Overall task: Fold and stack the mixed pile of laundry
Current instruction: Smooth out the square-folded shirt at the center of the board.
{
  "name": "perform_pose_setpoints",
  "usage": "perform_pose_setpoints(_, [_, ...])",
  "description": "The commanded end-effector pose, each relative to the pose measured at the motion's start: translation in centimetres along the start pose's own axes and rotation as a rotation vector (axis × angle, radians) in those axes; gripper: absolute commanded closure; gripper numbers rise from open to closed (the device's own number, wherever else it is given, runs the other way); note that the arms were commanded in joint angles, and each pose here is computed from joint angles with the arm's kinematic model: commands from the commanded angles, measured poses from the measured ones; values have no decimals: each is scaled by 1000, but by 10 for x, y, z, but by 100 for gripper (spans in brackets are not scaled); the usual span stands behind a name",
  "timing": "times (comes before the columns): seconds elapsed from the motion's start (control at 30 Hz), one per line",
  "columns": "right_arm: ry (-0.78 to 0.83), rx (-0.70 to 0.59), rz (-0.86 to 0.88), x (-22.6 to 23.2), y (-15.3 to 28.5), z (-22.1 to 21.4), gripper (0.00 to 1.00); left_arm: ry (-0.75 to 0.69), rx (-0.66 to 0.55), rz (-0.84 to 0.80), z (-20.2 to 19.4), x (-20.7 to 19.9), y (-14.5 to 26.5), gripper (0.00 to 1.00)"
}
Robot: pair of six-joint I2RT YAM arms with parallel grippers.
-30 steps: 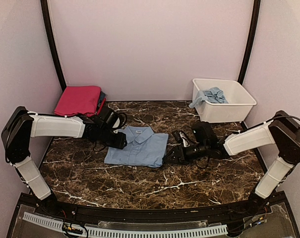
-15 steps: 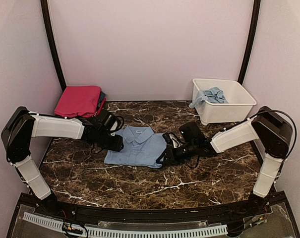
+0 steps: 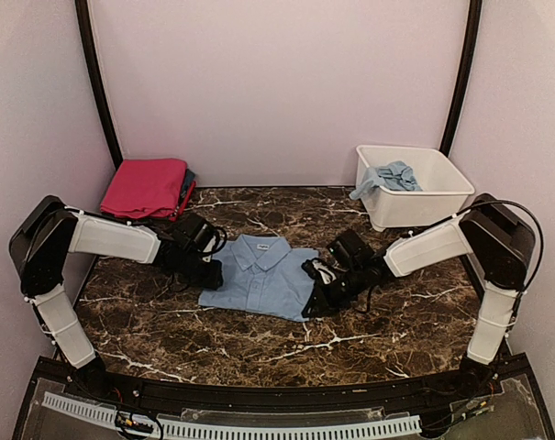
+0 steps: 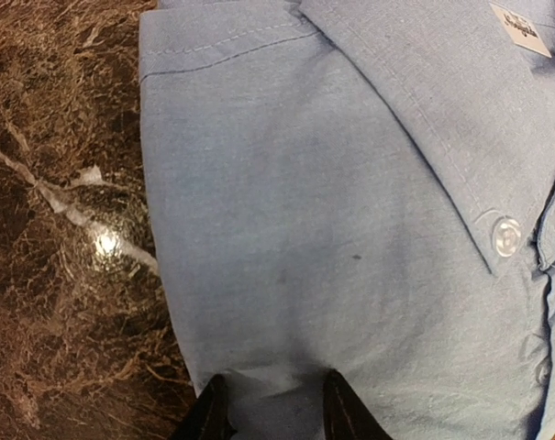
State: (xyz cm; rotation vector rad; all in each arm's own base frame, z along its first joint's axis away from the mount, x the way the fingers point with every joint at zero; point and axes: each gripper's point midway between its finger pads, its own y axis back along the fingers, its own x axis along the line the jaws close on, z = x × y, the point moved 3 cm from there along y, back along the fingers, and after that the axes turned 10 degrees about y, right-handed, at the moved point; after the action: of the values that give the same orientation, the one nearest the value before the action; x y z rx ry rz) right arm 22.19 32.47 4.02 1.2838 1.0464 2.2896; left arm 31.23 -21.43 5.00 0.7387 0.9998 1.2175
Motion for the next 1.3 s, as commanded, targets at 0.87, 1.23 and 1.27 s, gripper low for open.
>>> perform_pose_setpoints(0.87, [161, -148, -216, -35, 49, 106, 69, 113, -97, -385, 51, -34, 43, 36])
perform_pose_setpoints(1.23, [109, -109, -335, -104, 36, 99, 72, 230, -1, -372, 36, -7, -14, 51])
perform_pose_setpoints(1.27, [112, -112, -355, -107, 41, 102, 72, 239, -14, -364, 39, -3, -11, 51])
